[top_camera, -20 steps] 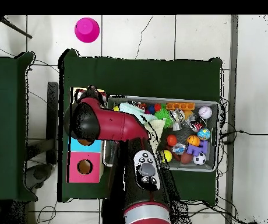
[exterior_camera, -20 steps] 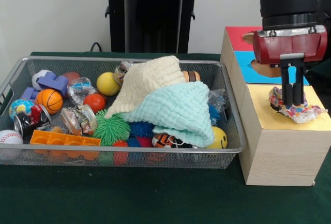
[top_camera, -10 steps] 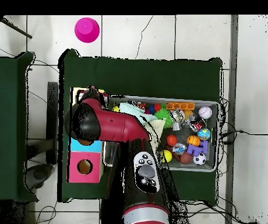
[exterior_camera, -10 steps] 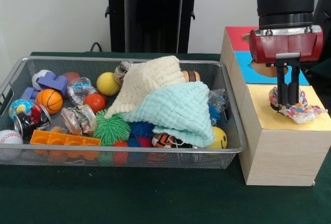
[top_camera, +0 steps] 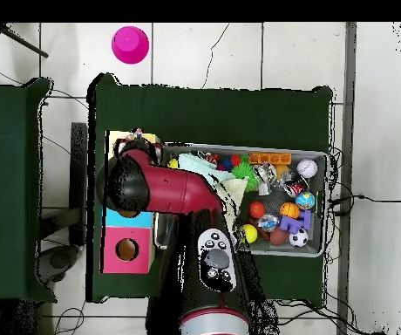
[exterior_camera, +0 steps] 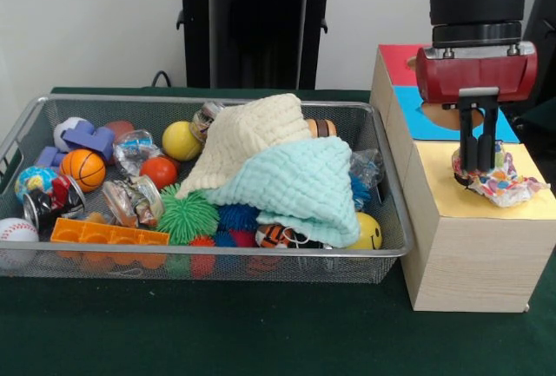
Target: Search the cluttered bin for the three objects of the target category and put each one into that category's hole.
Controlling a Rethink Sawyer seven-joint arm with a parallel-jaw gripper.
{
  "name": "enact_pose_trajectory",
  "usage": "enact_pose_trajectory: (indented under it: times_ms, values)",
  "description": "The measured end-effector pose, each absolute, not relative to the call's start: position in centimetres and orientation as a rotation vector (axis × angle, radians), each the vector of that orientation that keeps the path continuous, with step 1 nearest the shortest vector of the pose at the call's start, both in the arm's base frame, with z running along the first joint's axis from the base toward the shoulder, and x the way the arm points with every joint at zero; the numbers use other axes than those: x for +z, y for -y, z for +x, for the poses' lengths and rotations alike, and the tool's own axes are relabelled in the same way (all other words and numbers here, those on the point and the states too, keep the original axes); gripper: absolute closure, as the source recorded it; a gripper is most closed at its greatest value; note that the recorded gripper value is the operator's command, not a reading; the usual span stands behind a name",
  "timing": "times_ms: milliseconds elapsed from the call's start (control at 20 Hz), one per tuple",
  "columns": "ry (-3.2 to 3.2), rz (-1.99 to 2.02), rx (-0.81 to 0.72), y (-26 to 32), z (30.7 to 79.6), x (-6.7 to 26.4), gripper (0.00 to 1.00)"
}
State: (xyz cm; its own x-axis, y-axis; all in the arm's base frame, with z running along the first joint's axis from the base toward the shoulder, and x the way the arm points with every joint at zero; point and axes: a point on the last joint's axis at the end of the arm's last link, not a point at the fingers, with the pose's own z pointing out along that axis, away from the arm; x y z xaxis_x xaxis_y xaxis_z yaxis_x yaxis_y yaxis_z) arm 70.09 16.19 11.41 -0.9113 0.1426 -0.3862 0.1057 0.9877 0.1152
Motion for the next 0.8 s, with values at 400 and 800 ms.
enact_pose_trajectory:
  times_ms: [400,800]
  values:
    - [-2.806,0.158,0.138,-17.2,68.9,11.4,1.0]
    - [-2.81,0.173,0.147,-17.4,68.9,11.5,1.0]
